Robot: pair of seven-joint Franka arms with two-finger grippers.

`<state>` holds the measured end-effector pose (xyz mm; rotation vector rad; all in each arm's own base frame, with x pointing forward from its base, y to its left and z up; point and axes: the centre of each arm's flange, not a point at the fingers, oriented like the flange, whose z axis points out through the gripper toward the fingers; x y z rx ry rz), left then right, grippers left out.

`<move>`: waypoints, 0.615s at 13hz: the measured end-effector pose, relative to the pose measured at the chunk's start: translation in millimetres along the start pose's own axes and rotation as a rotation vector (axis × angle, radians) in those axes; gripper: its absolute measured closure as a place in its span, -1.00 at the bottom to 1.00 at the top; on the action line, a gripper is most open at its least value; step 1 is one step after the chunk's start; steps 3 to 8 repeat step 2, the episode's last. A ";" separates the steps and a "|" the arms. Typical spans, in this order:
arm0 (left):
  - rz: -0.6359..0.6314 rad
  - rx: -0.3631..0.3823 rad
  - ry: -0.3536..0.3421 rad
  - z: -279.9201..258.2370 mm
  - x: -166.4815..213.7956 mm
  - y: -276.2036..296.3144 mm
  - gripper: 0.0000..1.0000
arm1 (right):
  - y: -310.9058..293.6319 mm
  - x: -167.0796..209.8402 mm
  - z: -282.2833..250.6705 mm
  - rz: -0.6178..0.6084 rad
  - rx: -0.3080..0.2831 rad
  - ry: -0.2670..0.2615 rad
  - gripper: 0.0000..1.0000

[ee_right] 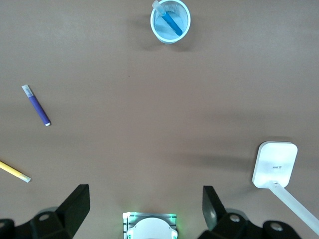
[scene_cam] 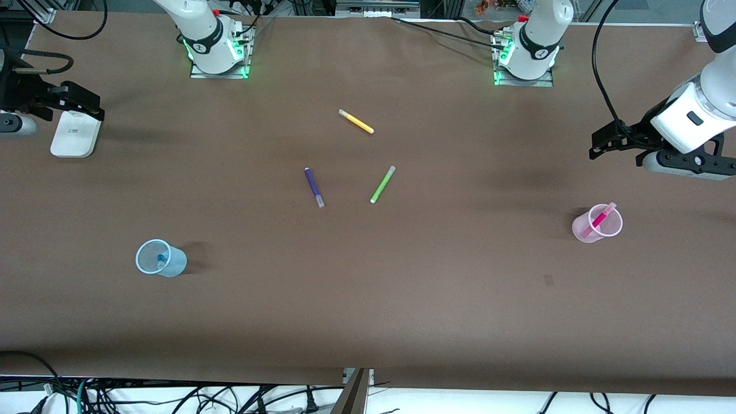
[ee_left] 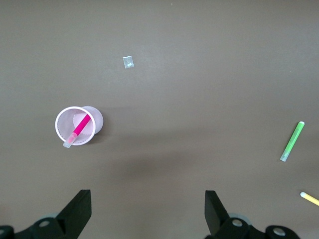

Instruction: Place pink and blue markers in matching cups

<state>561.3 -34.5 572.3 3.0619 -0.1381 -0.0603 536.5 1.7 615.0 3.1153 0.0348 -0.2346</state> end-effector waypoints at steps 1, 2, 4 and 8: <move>0.000 0.000 -0.003 -1.7 -1.4 -0.1 -1.00 | 0.4 0.8 1.1 0.000 0.000 -0.002 -1.00; 0.000 0.001 0.000 -4.1 -2.5 -0.4 -1.00 | 0.5 1.3 1.8 0.000 0.000 -0.004 -1.00; 0.000 0.001 0.000 -4.1 -2.5 -0.4 -1.00 | 0.5 1.3 1.8 0.000 0.000 -0.004 -1.00; 0.000 0.001 0.000 -4.1 -2.5 -0.4 -1.00 | 0.5 1.3 1.8 0.000 0.000 -0.004 -1.00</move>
